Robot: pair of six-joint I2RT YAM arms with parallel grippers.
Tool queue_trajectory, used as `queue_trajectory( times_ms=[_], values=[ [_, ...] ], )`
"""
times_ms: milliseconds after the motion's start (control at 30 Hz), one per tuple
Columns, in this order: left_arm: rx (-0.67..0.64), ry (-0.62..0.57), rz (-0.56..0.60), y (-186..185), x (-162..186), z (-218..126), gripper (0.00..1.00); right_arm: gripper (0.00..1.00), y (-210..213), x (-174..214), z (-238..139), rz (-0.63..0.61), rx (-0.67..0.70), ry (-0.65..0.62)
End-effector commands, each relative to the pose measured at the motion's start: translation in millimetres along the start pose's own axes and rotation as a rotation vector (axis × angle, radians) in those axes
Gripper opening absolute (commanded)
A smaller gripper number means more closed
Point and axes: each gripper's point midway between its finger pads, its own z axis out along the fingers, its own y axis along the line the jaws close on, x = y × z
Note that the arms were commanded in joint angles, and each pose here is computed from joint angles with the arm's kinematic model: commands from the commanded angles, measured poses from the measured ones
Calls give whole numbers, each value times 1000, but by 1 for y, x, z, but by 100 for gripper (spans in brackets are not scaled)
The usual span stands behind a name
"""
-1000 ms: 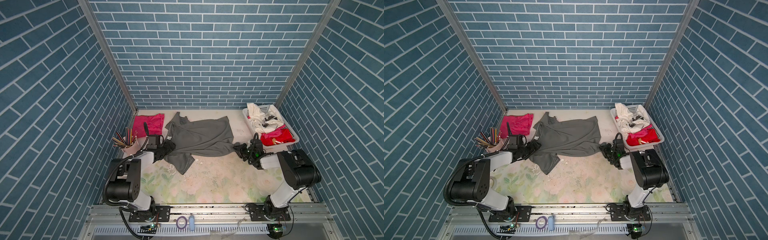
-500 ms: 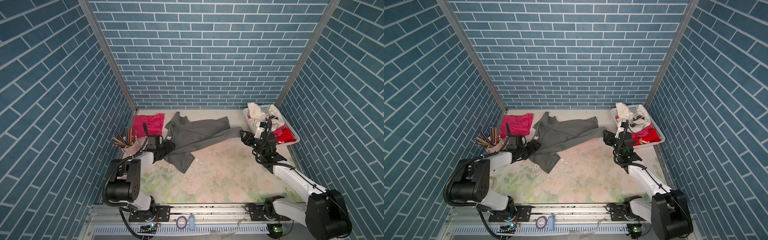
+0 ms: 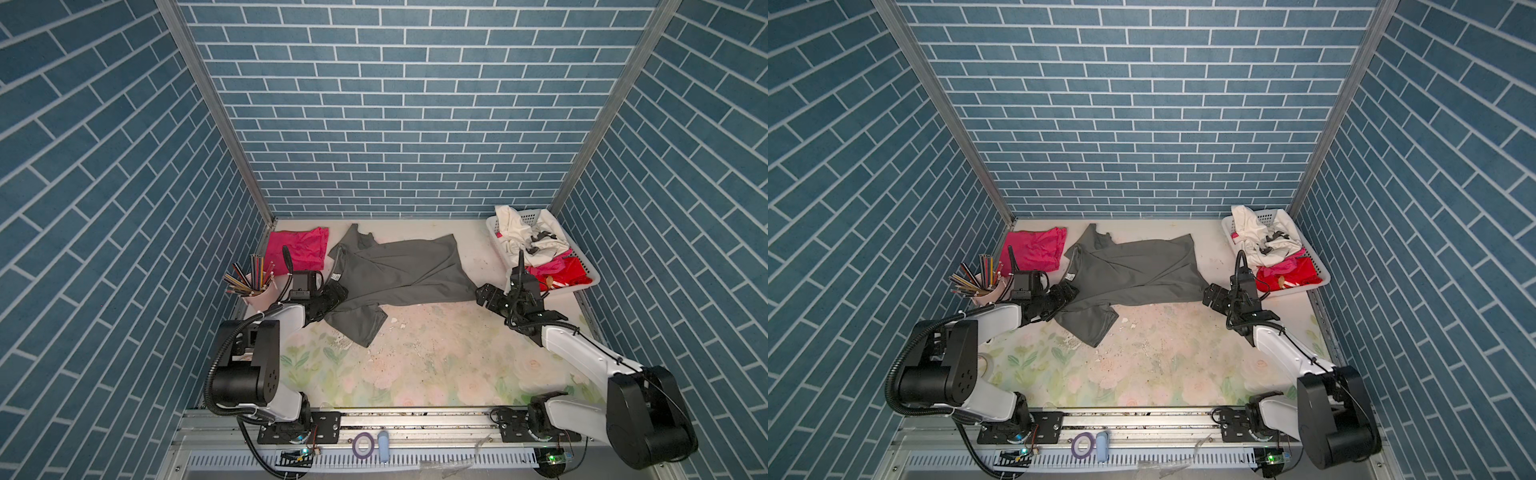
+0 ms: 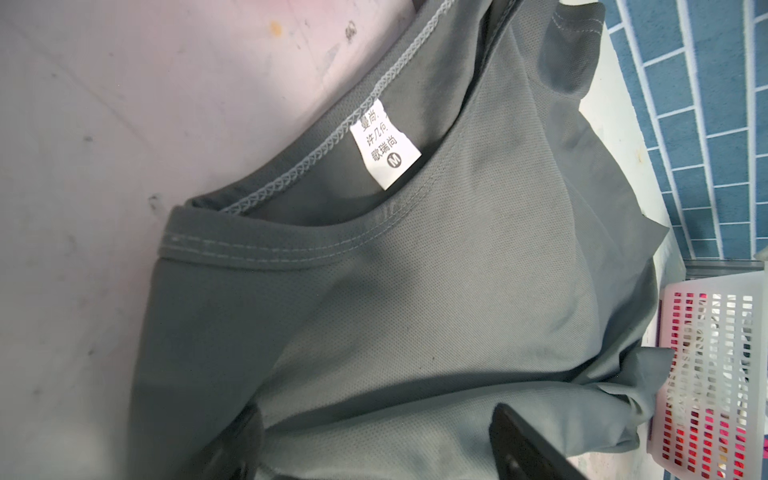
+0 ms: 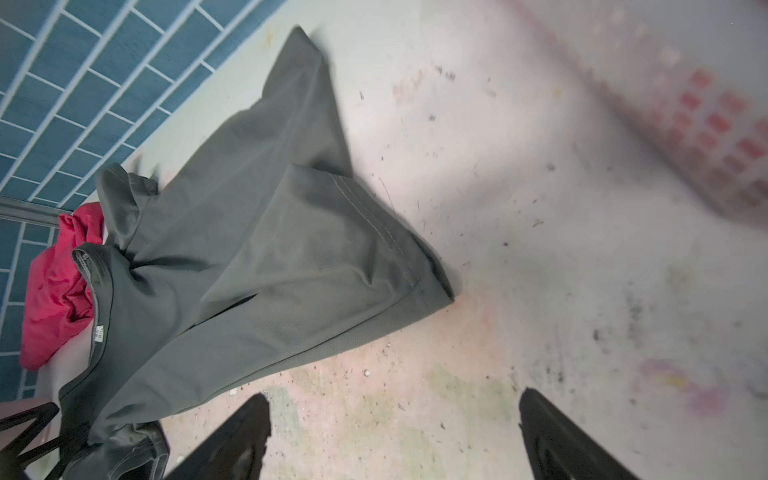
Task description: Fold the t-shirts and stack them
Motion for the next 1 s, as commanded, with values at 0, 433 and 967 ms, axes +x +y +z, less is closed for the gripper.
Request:
queue_trajectory(
  times_ms=[0, 433, 967],
  values=[
    [-151, 127, -42, 33, 33, -4, 88, 94, 9, 3, 22, 123, -24, 67],
    [-131, 13, 126, -26, 8, -38, 88, 61, -8, 9, 67, 367, 51, 74],
    [-248, -120, 430, -79, 14, -79, 88, 4, -8, 10, 94, 452, 39, 14]
  ],
)
